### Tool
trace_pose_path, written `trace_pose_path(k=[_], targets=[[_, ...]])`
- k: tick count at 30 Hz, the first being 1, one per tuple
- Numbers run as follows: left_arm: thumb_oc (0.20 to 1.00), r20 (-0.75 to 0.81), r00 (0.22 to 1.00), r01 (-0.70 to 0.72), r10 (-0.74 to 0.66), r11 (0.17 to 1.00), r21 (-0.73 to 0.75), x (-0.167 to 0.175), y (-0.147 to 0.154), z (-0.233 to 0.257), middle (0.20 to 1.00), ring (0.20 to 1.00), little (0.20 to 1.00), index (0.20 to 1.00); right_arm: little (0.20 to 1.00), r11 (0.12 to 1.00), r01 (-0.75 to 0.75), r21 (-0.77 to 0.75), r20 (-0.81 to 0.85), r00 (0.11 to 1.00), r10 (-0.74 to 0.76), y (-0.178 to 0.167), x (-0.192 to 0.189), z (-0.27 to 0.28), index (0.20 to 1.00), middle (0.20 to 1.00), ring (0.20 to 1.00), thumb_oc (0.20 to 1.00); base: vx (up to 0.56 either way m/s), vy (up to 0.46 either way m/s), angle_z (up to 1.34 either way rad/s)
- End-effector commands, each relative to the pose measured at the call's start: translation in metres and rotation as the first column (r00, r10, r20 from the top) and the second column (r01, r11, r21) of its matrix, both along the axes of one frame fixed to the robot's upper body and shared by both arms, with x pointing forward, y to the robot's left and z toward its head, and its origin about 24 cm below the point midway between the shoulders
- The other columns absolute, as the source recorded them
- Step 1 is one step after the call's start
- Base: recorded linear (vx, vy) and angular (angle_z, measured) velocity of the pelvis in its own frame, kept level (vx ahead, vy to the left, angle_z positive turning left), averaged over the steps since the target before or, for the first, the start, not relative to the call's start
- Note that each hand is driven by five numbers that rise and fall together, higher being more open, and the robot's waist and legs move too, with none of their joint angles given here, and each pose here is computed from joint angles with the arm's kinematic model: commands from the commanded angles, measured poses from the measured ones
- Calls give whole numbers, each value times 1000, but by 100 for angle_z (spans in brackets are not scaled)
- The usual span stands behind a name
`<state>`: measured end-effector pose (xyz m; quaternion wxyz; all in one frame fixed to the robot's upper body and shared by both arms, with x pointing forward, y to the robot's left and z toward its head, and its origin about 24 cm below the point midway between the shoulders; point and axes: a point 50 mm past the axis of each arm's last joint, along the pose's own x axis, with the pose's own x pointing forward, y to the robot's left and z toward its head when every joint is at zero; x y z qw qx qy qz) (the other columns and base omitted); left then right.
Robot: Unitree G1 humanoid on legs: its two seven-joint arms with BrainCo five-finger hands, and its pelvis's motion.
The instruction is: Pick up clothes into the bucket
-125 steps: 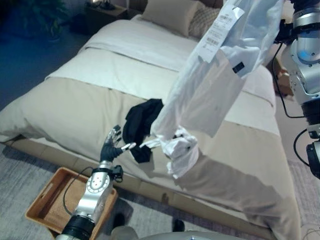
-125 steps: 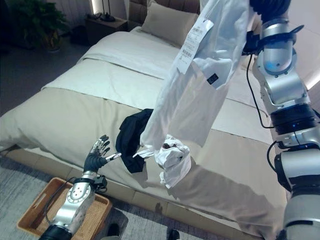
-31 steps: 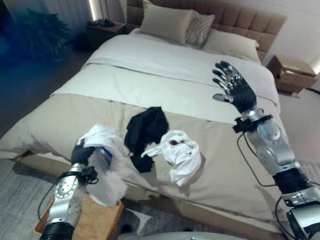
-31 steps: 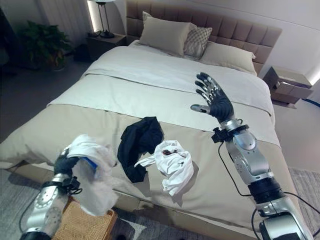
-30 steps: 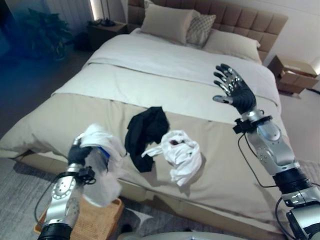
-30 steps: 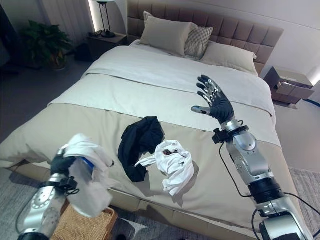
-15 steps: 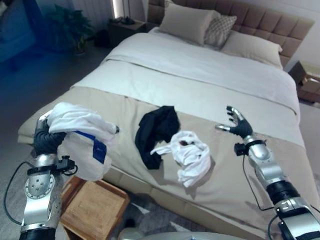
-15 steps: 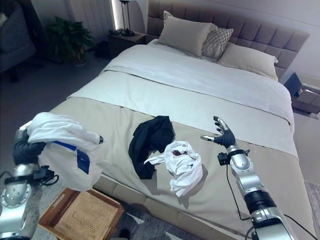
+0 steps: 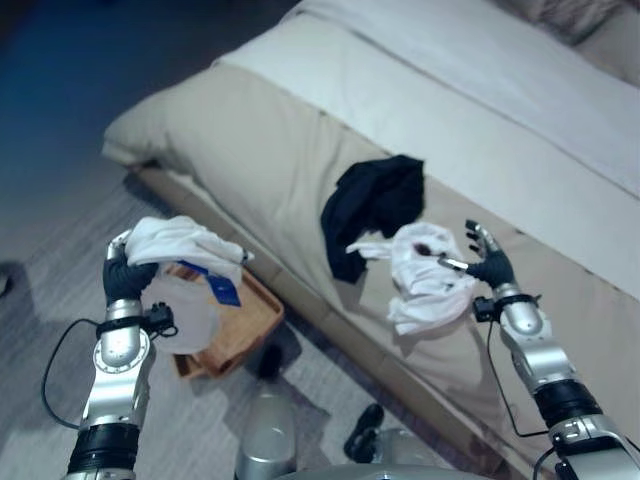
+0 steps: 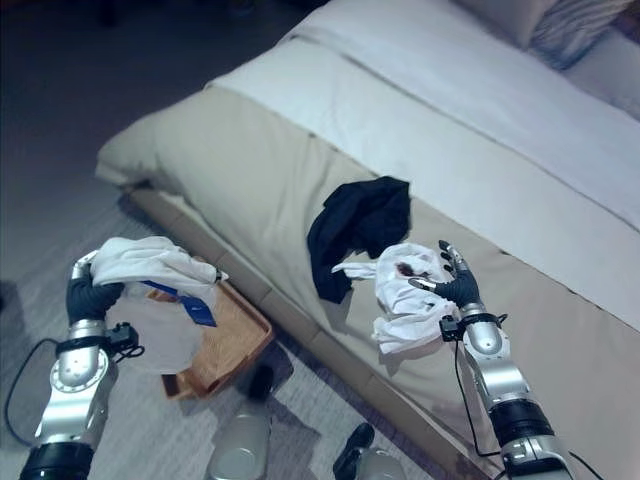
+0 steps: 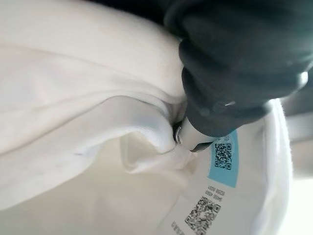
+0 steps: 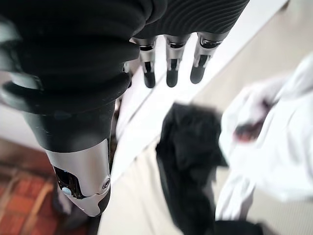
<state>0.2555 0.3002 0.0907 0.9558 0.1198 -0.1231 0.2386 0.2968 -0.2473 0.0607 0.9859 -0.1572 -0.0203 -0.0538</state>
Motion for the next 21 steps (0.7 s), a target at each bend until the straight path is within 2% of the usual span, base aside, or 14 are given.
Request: trace_pose_path(k=[1, 5, 10, 16, 21], targets=[[200, 177, 982, -83, 67, 993, 83, 11, 4, 39, 200, 200, 200, 200, 1000, 998, -20, 59, 186, 982, 8, 14, 9, 30, 1000, 1000, 1000, 1000, -80, 22, 22], [200, 206, 966, -160, 156, 987, 3, 20, 6, 38, 200, 200, 200, 200, 1000, 994, -15, 104, 200, 980, -6, 24, 14, 29, 1000, 1000, 1000, 1000, -71, 36, 13], [200, 241, 940, -248, 241, 969, -4, 29, 15, 51, 200, 200, 200, 200, 1000, 986, -35, 160, 246, 969, -6, 32, 15, 37, 1000, 1000, 1000, 1000, -33, 15, 10], [200, 308, 918, -262, 251, 965, -4, 37, 17, 75, 200, 200, 200, 200, 1000, 983, -46, 177, 279, 960, -5, 34, 17, 44, 1000, 1000, 1000, 1000, -21, -24, 18], [200, 412, 876, -251, 252, 966, -58, 41, 13, 102, 200, 200, 200, 200, 1000, 981, -54, 188, 334, 942, -12, 38, 22, 60, 1000, 1000, 1000, 1000, -23, 11, 1]])
